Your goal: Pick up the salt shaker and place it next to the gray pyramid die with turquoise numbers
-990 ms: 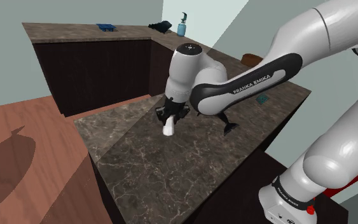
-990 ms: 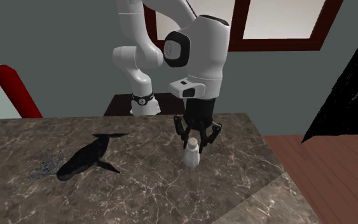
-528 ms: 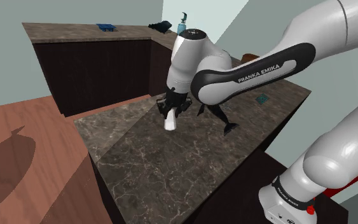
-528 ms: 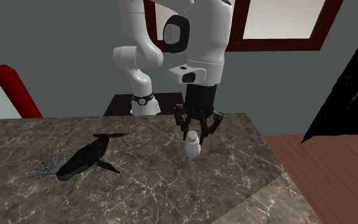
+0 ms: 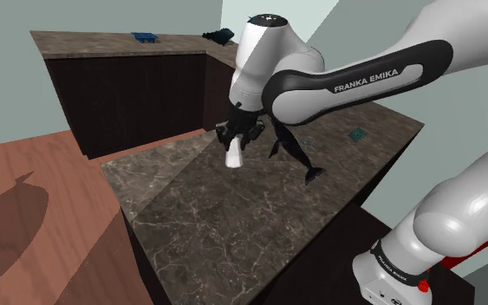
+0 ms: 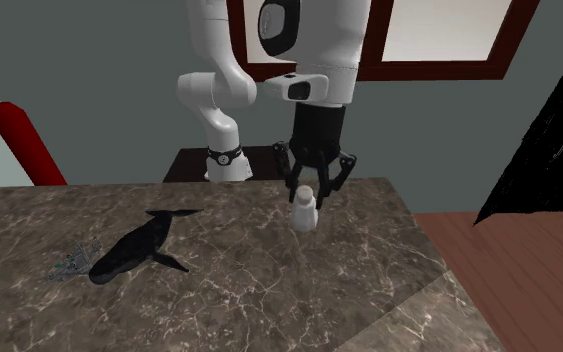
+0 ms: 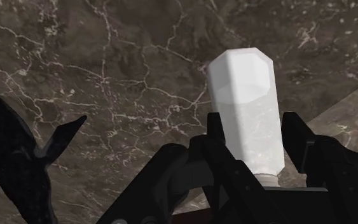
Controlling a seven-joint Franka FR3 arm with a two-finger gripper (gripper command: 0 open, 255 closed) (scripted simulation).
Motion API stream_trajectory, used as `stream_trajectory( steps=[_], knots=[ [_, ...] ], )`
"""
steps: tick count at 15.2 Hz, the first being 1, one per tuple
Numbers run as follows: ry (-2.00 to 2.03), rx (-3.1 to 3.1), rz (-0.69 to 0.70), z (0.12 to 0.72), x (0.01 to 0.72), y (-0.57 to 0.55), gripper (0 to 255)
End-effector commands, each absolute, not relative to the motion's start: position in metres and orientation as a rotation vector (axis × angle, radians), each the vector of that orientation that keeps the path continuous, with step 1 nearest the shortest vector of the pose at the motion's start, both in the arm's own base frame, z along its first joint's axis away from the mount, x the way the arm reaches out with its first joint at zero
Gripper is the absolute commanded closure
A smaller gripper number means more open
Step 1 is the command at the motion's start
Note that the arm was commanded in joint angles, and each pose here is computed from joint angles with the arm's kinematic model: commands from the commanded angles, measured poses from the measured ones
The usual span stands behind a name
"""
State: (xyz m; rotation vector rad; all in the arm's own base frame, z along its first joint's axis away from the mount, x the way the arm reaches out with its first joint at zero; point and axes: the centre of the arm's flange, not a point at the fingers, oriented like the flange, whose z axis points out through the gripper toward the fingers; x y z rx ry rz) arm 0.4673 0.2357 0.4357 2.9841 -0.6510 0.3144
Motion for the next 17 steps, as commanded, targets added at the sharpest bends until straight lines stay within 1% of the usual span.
stream_trajectory(
  steps=[1,15,17],
  knots=[
    [-0.651,2.984,0.314,0.446,0.468,0.235,255],
    [-0.651,2.984,0.314,0.516,0.468,0.235,255],
    [-0.651,2.984,0.314,0.516,0.466,0.209,255]
  ],
)
